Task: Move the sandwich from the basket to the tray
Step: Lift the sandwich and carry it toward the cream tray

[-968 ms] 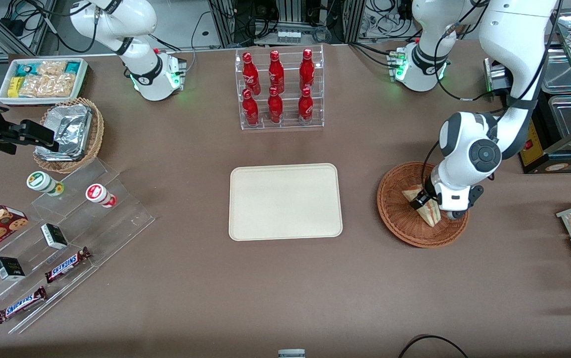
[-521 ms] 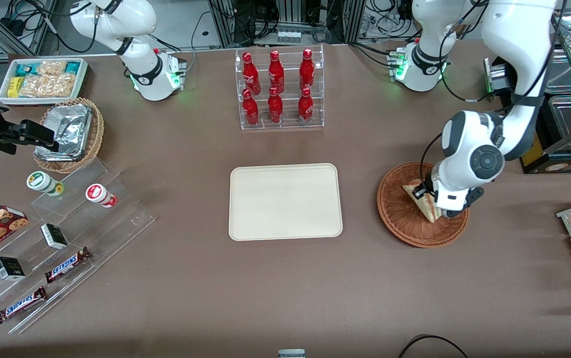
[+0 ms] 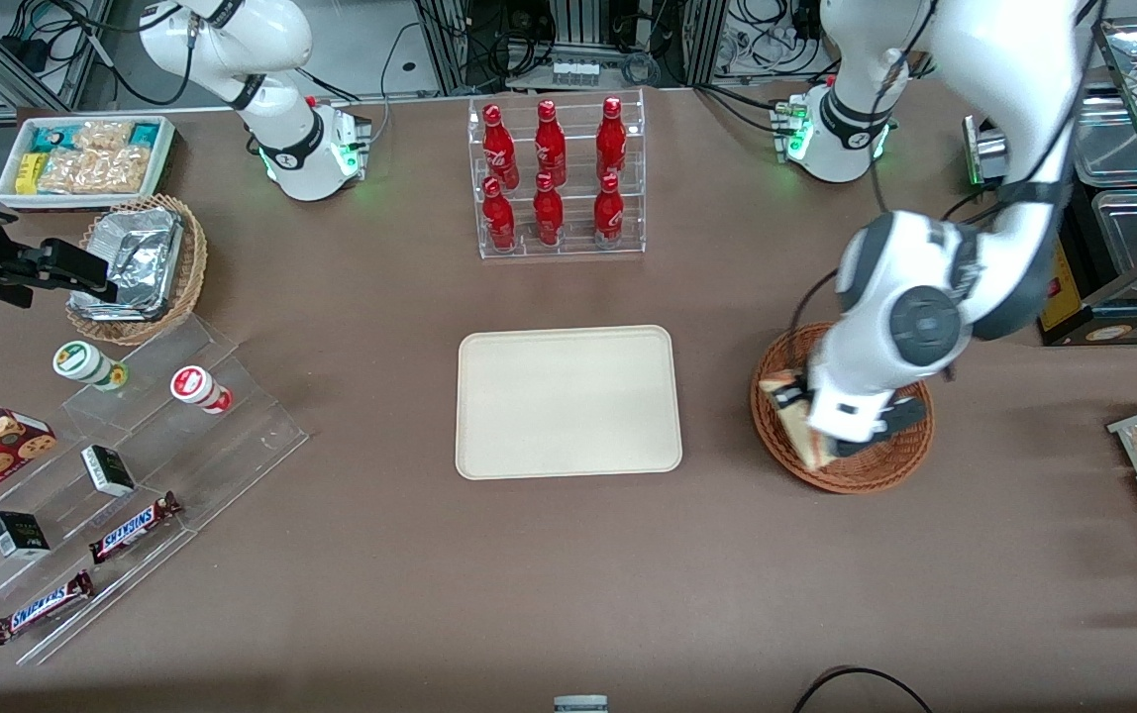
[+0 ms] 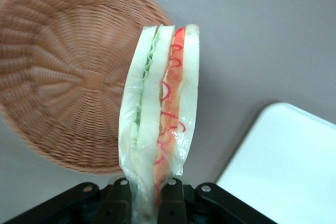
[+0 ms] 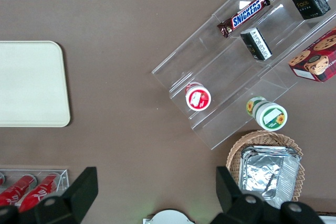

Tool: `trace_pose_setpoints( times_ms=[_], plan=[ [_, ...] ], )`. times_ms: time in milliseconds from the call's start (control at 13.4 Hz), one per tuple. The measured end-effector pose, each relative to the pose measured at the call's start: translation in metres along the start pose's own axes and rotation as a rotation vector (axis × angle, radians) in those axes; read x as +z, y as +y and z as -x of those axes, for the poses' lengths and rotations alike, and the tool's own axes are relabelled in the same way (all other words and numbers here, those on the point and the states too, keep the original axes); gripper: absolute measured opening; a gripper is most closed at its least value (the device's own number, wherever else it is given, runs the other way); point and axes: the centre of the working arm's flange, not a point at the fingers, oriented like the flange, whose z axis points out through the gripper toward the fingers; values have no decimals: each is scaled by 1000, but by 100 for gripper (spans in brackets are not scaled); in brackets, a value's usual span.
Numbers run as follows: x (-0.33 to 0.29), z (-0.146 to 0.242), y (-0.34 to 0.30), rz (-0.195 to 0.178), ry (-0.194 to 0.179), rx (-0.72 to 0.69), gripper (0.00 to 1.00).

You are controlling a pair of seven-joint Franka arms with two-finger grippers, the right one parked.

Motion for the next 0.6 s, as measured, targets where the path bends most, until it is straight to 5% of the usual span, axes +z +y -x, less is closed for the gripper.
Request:
trace_pose_setpoints(
  times_ms=[596],
  plan=[
    [73, 115, 193, -2, -1, 247, 16]
  ],
)
